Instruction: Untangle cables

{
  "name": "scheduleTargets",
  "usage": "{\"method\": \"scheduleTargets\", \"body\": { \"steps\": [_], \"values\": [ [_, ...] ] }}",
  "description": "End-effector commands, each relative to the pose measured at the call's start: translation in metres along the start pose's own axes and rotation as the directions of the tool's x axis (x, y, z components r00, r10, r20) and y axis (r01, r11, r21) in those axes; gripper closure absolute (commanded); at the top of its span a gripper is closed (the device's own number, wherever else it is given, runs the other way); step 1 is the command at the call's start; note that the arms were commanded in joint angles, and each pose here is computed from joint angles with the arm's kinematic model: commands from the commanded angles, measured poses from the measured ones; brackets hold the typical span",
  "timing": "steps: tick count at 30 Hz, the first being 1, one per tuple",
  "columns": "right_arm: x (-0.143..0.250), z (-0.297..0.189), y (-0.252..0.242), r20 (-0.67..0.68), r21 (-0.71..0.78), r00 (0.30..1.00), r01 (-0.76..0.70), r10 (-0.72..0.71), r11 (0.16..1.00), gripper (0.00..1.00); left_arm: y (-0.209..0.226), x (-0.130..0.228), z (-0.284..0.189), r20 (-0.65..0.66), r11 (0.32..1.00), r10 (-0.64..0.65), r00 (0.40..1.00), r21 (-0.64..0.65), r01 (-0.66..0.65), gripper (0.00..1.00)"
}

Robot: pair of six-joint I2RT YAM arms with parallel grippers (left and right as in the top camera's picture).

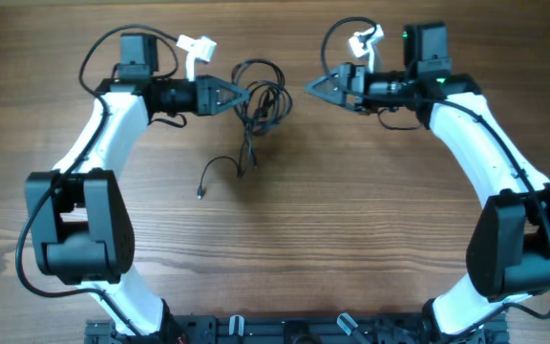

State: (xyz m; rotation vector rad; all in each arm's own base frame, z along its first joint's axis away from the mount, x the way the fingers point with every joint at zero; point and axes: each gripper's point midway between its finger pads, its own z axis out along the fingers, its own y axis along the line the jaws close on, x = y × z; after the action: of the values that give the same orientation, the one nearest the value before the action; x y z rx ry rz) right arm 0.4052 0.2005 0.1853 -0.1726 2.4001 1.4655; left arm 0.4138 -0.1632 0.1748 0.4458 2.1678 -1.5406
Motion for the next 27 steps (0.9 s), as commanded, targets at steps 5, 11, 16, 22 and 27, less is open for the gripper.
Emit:
{"method": "scheduleTargets", "body": {
  "steps": [5,11,16,22,27],
  "values": [
    [0.012,0.004,-0.025,-0.006,0.156,0.999,-0.034,0.035,0.987,0.12,-0.046,-0.010,-0.014,0.030,0.966,0.019,0.999,0.257,-0.026,0.96],
    [0.027,0.018,-0.030,-0.052,0.159,0.997,-0.049,0.057,0.986,0.13,-0.056,-0.011,-0.017,0.035,0.949,0.038,0.999,0.311,-0.047,0.96],
    [0.042,0.040,-0.027,-0.112,0.150,0.992,-0.037,0.054,0.988,0.13,-0.056,-0.011,-0.017,0.035,0.949,0.039,0.999,0.311,-0.047,0.96],
    [0.059,0.066,-0.010,-0.175,0.115,0.985,0.016,0.004,0.993,0.13,-0.055,-0.011,-0.017,0.037,0.949,0.046,0.998,0.309,-0.055,0.96],
    [0.064,0.076,0.021,-0.204,-0.033,0.977,0.058,-0.064,0.998,0.14,-0.053,-0.011,-0.016,0.038,0.953,0.046,0.998,0.297,-0.056,0.96]
  ]
}}
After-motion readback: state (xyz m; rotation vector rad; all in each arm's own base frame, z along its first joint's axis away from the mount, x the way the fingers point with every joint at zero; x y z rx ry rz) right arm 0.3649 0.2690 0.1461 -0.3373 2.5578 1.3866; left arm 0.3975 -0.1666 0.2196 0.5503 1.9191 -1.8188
